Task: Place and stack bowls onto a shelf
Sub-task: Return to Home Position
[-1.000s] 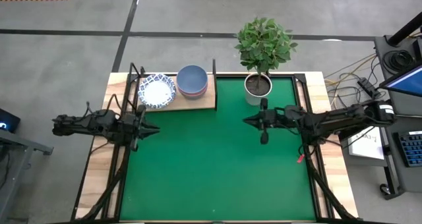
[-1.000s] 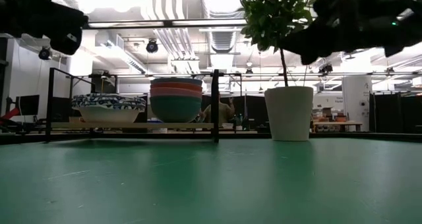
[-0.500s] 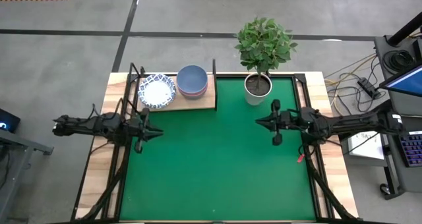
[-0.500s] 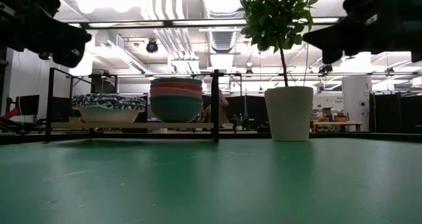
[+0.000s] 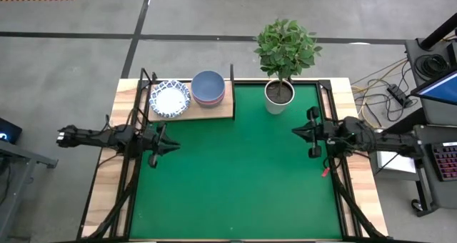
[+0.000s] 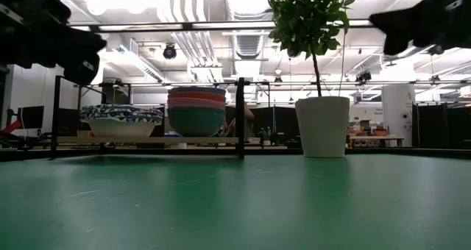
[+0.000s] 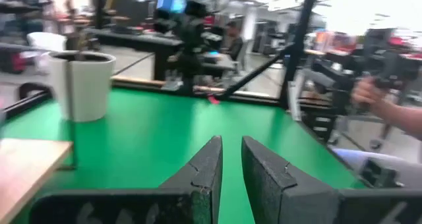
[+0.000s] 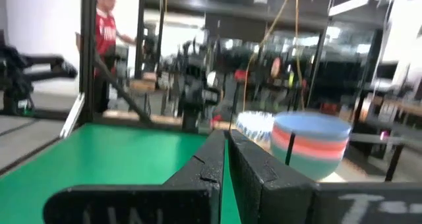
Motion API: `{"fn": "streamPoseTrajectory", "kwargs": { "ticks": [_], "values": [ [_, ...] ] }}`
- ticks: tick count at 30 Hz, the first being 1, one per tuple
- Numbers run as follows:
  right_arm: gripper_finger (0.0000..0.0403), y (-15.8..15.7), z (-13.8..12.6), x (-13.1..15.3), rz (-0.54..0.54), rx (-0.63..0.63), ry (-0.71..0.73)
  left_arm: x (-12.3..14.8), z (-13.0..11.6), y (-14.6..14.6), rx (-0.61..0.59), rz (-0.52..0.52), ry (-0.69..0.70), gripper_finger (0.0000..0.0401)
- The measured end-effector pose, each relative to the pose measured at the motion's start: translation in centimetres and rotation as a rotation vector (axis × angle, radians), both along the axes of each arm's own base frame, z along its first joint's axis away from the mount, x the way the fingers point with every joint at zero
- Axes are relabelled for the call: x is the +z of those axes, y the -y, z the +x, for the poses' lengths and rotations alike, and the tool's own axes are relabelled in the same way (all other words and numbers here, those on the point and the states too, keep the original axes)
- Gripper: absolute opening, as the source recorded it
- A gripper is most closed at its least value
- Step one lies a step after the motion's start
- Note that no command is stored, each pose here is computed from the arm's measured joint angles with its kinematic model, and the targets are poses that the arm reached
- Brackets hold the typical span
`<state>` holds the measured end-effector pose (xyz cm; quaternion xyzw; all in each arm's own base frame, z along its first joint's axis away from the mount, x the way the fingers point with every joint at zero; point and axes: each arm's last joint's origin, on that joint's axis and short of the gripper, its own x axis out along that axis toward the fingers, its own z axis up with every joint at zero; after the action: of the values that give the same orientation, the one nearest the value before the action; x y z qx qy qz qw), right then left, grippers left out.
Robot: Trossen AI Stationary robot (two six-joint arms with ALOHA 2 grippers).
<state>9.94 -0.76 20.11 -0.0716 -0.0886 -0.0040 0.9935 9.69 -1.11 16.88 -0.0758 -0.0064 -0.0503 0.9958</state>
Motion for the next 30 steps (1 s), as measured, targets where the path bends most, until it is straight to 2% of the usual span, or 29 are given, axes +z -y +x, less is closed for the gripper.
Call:
{"fn": "streamPoseTrajectory", "kwargs": {
  "ticks": [3,8,15,22,27,30],
  "values": [
    [0.0012,-0.1,-0.6,-0.4,-0.023,0.008,0.032,0.0,0.1,-0.1,0.045,-0.01,-0.016,0.004],
    [0.0012,-0.2,-0.4,-1.4,-0.061,0.035,0.014,-0.1,0.2,-0.1,0.046,0.018,-0.034,0.004],
    [0.0012,-0.1,-0.2,-3.1,-0.098,0.024,-0.145,-0.2,0.3,-0.1,0.046,0.016,-0.044,0.004],
    [0.0012,0.0,0.0,-3.5,0.05,-0.009,-0.192,-0.2,0.3,-0.1,0.046,0.017,-0.052,0.004],
    [0.0012,0.0,0.1,-3.6,0.22,0.004,-0.202,-0.2,0.3,-0.1,0.047,0.017,-0.052,0.004],
    [0.0012,0.0,0.1,-3.6,0.281,0.009,-0.201,-0.3,0.3,-0.1,0.047,0.017,-0.053,0.004]
  ]
}}
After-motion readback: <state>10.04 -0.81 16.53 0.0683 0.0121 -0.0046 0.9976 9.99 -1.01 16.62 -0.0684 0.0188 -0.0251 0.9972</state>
